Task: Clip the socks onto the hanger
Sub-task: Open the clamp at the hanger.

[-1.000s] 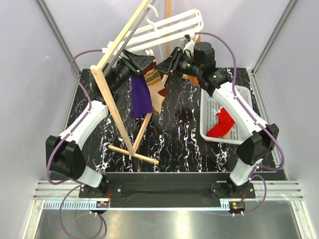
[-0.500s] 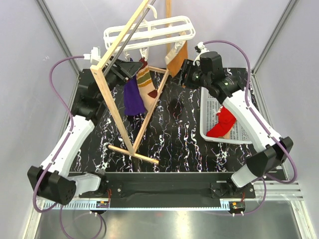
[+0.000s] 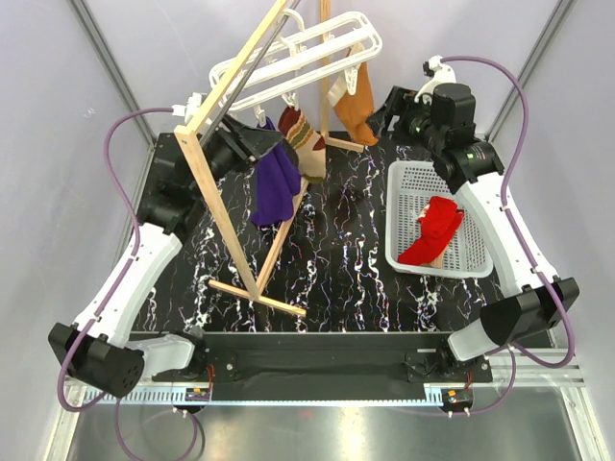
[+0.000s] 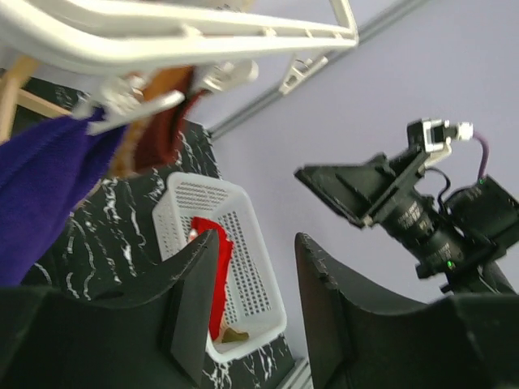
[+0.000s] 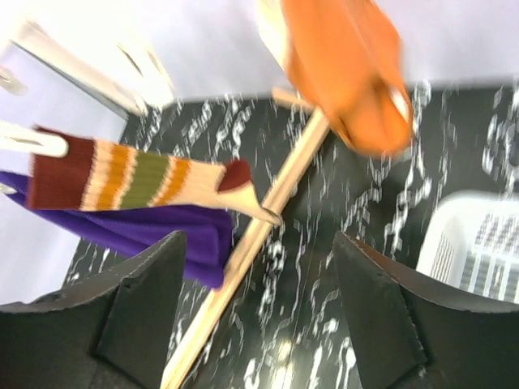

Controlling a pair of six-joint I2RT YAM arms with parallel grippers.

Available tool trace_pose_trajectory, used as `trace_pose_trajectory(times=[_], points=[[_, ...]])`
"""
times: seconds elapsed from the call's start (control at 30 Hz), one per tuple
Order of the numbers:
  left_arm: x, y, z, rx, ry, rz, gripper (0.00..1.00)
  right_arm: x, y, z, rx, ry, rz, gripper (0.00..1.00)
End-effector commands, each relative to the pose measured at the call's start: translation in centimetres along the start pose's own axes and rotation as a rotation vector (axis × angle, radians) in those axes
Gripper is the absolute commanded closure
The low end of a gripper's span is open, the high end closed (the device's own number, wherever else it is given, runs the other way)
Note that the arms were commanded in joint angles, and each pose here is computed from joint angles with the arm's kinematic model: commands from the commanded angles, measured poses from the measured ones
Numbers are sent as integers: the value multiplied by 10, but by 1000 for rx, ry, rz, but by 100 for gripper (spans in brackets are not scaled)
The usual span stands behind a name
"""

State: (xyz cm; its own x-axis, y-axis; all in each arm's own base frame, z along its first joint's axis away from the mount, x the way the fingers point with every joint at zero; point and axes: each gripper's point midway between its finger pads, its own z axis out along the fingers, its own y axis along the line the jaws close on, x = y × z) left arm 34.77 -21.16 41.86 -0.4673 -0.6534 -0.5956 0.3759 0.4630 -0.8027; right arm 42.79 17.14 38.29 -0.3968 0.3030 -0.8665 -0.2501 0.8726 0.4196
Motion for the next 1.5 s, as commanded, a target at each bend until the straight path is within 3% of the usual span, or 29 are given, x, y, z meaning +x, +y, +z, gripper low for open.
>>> trace_pose_trajectory(times=[0.0, 0.1, 0.27, 0.47, 0.8, 1.03, 1.17, 1.27, 1.33, 1.47], points=[[7, -50, 3, 149, 26, 51, 53, -53, 33, -2, -141, -201, -153, 19], [14, -63, 9, 196, 36, 42, 54, -67, 43, 5, -206, -263, -240, 14], [21, -68, 25, 215, 52, 37, 54, -76, 63, 14, -320, -312, -330, 13], [24, -80, 41, 264, 61, 28, 54, -77, 65, 37, -350, -323, -334, 27], [24, -73, 56, 267, 53, 73, 54, -76, 70, 50, -399, -359, -343, 32], [19, -65, 63, 271, 51, 49, 54, -70, 76, 57, -443, -334, -281, 51], [5, -58, 59, 265, 22, 52, 54, -68, 88, 51, -501, -318, -248, 74], [-3, -54, 55, 265, 2, 55, 54, -64, 100, 44, -543, -304, -236, 83], [-5, -55, 52, 281, -2, 61, 54, -58, 109, 39, -561, -288, -228, 94], [-10, -61, 47, 343, -10, 60, 53, -38, 120, 33, -562, -225, -208, 100]])
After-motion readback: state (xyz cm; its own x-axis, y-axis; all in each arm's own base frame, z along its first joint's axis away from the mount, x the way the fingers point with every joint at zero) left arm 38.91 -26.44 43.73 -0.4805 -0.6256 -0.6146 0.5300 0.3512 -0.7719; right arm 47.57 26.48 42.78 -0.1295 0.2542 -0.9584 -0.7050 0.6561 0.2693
